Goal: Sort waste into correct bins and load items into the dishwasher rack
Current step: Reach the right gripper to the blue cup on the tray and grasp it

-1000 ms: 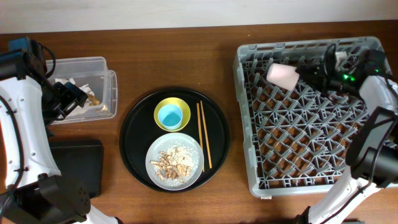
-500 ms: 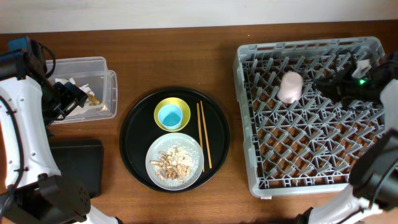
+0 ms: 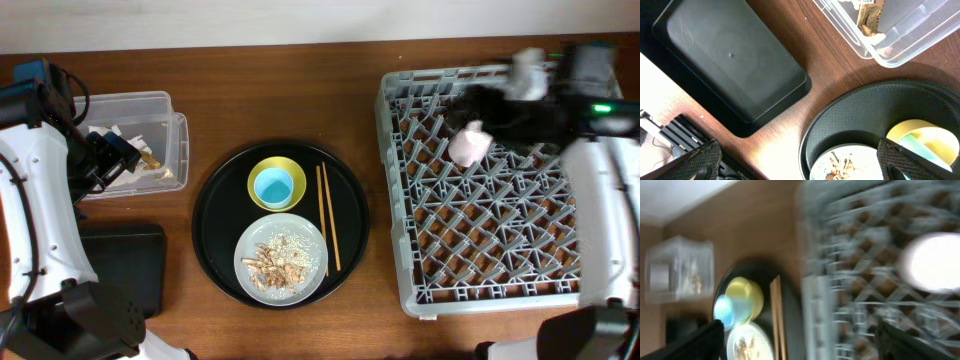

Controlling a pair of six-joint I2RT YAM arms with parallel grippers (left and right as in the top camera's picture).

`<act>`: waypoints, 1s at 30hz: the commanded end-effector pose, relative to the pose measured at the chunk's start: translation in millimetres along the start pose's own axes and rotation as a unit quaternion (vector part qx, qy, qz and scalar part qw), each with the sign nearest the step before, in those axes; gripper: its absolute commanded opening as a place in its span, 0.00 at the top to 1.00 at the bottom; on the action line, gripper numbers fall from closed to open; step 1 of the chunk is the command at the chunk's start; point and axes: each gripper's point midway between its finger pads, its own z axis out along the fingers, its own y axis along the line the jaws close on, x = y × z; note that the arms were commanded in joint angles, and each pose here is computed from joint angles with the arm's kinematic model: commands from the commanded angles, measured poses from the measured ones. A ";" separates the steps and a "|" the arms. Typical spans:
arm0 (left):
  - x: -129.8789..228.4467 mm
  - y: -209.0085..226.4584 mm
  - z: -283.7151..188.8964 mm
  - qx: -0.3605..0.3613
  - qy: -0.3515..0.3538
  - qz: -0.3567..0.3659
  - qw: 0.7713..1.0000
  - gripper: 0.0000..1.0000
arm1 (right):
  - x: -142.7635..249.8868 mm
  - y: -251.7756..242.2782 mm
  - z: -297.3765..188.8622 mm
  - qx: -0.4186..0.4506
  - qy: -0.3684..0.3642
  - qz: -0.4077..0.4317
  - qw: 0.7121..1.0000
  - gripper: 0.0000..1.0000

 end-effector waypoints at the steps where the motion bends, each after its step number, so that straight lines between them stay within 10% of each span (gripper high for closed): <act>1: -1.7 1.2 -5.6 0.005 -0.009 -0.007 1.000 0.01 | 22.9 50.9 30.3 0.000 0.031 -0.099 0.995 0.01; 18: -1.7 1.2 -5.6 0.005 -0.009 -0.007 1.000 0.01 | 131.9 136.0 211.8 0.140 0.065 -0.277 0.948 0.15; 30: -1.7 1.2 -5.6 0.005 -0.009 -0.007 1.000 0.01 | 126.2 174.3 192.7 0.141 0.035 -0.305 0.941 0.15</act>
